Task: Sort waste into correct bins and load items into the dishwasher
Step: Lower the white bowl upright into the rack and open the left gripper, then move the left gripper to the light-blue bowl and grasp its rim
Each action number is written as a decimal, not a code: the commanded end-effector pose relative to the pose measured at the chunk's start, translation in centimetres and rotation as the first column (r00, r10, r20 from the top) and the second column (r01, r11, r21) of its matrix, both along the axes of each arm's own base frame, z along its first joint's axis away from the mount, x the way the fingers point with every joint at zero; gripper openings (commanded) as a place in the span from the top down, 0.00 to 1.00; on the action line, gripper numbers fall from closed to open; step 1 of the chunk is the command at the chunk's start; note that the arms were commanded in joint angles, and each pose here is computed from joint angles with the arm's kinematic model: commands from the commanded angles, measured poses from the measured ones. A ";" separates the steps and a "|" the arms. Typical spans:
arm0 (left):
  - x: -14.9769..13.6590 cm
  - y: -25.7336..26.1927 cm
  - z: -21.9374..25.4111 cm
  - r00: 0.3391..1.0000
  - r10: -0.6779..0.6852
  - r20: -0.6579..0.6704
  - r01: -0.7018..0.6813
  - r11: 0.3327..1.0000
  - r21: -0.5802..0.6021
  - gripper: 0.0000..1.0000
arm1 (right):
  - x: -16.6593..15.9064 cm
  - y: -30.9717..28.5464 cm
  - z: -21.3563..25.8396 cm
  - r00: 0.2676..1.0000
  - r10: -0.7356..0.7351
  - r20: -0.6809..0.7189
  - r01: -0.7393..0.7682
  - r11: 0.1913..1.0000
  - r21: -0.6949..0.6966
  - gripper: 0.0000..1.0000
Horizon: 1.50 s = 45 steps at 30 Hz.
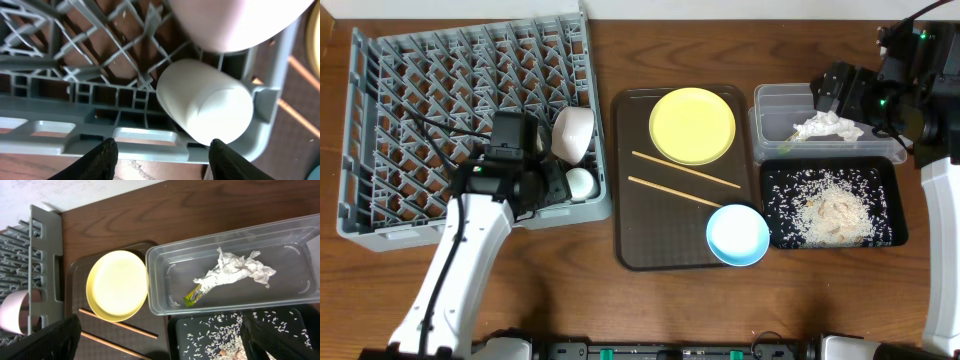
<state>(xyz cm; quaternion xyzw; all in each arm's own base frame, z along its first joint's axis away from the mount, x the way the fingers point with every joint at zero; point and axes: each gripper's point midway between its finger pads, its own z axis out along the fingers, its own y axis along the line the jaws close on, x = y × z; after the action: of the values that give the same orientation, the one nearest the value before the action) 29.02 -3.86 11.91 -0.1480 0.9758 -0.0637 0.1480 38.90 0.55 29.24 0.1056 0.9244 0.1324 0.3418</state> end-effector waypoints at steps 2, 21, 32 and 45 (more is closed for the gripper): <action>-0.7 -0.1 -2.2 0.996 -0.020 -0.085 0.021 1.000 0.001 0.42 | 0.0 -0.1 0.0 1.000 -0.008 -0.004 0.008 1.000 0.011 0.01; -4.2 1.9 -4.1 0.961 -0.004 -0.277 0.036 0.993 0.112 0.45 | 0.0 -0.1 0.0 1.000 -0.008 -0.004 0.008 1.000 0.011 0.01; -5.3 2.2 -4.1 0.946 -0.043 -0.322 0.088 0.988 0.125 0.44 | 0.0 -0.1 0.0 1.000 -0.008 -0.004 0.008 1.000 0.011 0.01; -0.1 -0.5 2.9 0.987 -0.142 -0.078 0.147 0.987 0.065 0.44 | 0.1 -0.1 -0.1 1.000 -0.008 -0.004 0.008 1.000 0.011 0.01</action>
<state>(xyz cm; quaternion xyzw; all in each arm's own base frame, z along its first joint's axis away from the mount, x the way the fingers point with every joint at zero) 27.04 -2.52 11.34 -0.1074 0.9925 0.0024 0.0584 38.90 0.55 29.24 0.1057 0.9244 0.1327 0.3418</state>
